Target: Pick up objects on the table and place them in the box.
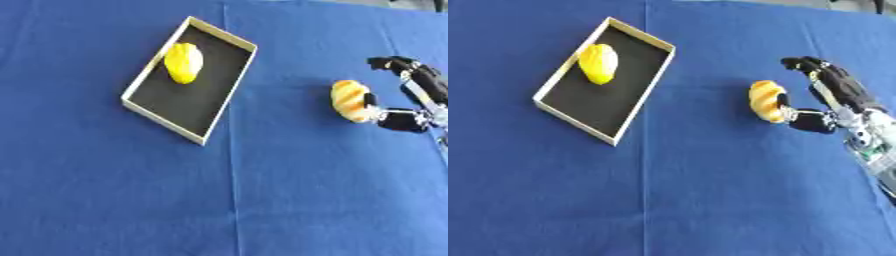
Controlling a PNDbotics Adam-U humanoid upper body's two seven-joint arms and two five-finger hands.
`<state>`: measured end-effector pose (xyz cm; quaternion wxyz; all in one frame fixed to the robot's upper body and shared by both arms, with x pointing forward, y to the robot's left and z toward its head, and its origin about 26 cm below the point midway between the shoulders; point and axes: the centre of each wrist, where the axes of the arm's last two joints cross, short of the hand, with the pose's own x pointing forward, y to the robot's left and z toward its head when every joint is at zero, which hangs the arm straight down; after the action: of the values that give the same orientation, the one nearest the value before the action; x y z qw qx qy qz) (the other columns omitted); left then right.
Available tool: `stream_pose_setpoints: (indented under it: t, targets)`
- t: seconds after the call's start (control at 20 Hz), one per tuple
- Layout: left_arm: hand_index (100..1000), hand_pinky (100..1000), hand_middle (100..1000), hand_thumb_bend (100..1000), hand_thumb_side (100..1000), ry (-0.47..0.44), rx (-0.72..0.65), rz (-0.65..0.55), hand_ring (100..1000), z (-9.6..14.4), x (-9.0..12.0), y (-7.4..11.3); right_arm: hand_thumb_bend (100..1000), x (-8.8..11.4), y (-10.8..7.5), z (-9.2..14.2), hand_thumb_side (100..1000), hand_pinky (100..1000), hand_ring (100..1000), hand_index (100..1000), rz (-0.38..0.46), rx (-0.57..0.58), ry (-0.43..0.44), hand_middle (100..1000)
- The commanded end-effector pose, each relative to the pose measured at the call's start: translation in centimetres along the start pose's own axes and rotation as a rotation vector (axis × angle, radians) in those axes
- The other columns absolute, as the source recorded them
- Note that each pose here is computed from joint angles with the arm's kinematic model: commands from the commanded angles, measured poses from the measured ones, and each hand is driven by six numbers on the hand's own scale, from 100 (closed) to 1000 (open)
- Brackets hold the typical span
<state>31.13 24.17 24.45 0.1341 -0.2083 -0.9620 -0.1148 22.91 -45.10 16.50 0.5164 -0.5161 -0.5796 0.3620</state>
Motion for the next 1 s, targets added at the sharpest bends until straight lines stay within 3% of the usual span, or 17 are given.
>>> stream_pose_setpoints:
  t: [0.05, 0.1, 0.15, 0.2, 0.45, 0.5, 0.65, 1.0]
  targets:
    - [880, 816, 799, 100, 645, -0.026, -0.024, 0.003, 811, -0.8, 0.4, -0.1, 100, -0.8, -1.1, -0.7, 149, 916, 864, 931, 0.029, -0.015, 0.012, 800]
    - [880, 816, 799, 100, 645, -0.027, -0.026, 0.004, 811, -0.9, 0.4, -0.2, 100, -1.1, -1.1, -0.8, 163, 915, 864, 934, 0.034, -0.013, 0.024, 804]
    - [880, 816, 799, 100, 645, -0.028, -0.026, 0.005, 811, -0.9, 0.4, -0.2, 100, -1.4, -1.0, -0.8, 118, 914, 864, 935, 0.041, -0.008, 0.036, 806]
    - [880, 817, 799, 100, 645, -0.029, -0.027, 0.005, 812, -0.9, 0.4, -0.2, 100, -1.7, -0.8, -0.9, 191, 913, 864, 937, 0.051, 0.001, 0.046, 809]
    - [880, 817, 800, 100, 643, -0.032, -0.03, 0.005, 814, -1.0, 0.5, -0.1, 100, -2.1, -0.1, -0.8, 278, 911, 863, 930, 0.105, 0.047, 0.054, 809]
    - [880, 817, 800, 100, 642, -0.034, -0.032, 0.003, 815, -1.0, 0.5, -0.1, 100, -2.1, -0.1, -0.8, 343, 910, 859, 915, 0.112, 0.055, 0.053, 801]
    - [880, 817, 800, 100, 640, -0.04, -0.036, -0.005, 815, -1.0, 0.6, 0.1, 100, -2.0, 0.1, -0.7, 419, 907, 850, 859, 0.118, 0.07, 0.048, 768]
    - [876, 817, 801, 100, 643, -0.04, -0.029, 0.0, 816, -1.0, 0.6, 0.1, 100, -0.9, 0.0, -0.6, 279, 887, 785, 590, 0.064, 0.003, 0.028, 499]
